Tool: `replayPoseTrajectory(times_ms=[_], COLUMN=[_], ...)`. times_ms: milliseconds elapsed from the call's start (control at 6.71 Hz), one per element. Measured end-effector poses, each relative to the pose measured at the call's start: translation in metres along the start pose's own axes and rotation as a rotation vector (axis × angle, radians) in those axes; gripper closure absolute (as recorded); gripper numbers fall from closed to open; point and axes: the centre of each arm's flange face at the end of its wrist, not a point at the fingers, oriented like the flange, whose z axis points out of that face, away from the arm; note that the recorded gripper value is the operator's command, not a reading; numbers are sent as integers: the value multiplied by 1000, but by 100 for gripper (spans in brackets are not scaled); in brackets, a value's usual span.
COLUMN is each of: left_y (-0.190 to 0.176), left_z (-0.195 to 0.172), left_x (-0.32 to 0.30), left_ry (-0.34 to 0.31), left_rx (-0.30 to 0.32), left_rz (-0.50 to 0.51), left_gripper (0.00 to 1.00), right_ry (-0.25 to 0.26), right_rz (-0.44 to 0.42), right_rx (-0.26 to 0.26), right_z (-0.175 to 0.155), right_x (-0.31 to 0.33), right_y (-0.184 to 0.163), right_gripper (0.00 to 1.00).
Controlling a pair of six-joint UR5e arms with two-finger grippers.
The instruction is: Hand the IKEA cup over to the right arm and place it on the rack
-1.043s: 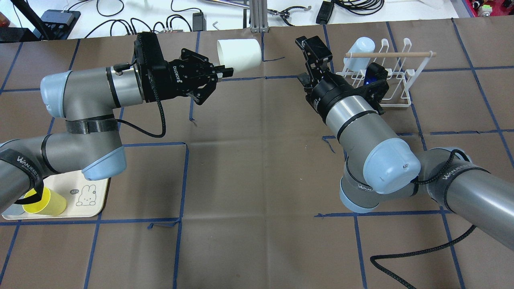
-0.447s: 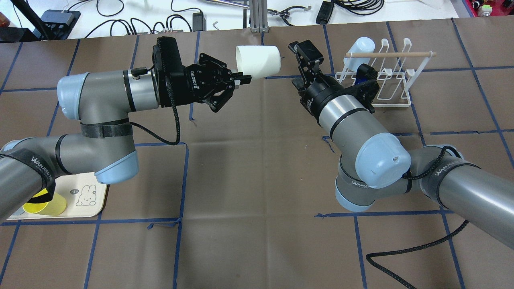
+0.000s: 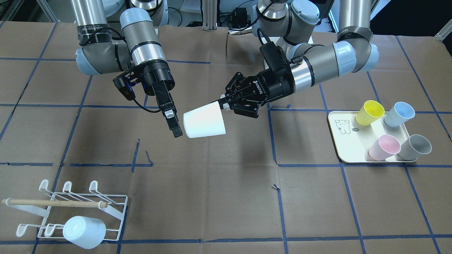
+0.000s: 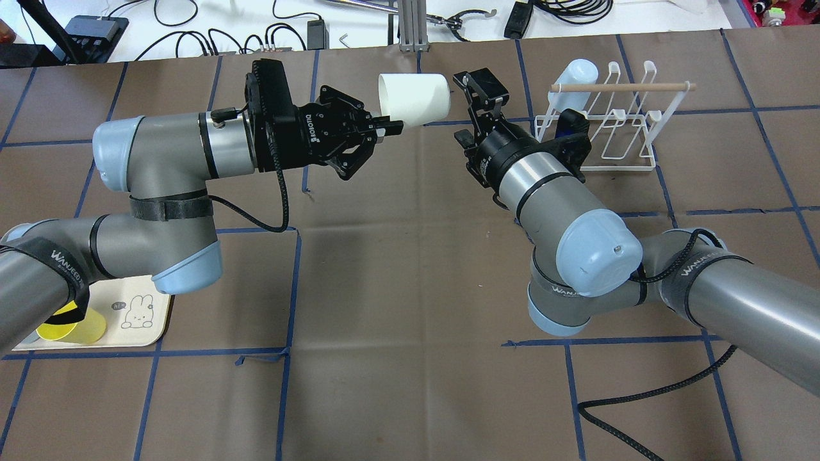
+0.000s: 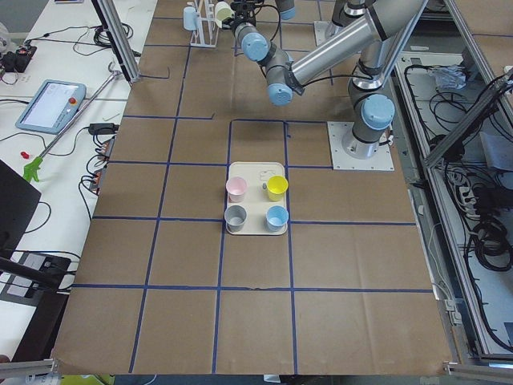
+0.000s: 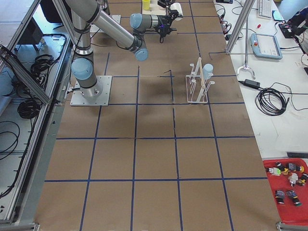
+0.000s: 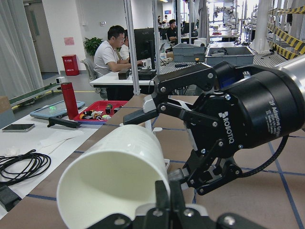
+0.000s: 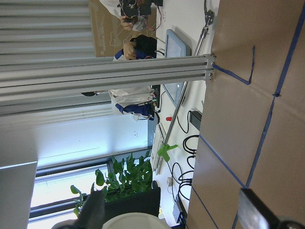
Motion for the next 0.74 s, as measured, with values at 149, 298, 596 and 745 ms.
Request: replayPoseTrajectory(times_ms=[149,298,596,745], left_y=[0,-1,-3,-3], left_z=[0,0,-1,-1], left_x=[0,0,1,1], left_ry=[0,-1,-2,-2], left_rx=[0,0,0,1], left_rz=[-1,0,4,5], left_gripper=[96,95,94,94], right_ry=[-11,-25,-47,-49], right_rz=[23,30,38,40], right_rx=[-1,-2,-5,-5], right_z=[2,4,5,5], right_x=[-5,-11,-21,-21], right_y=[0,0,2,2], right_gripper=[0,0,0,0])
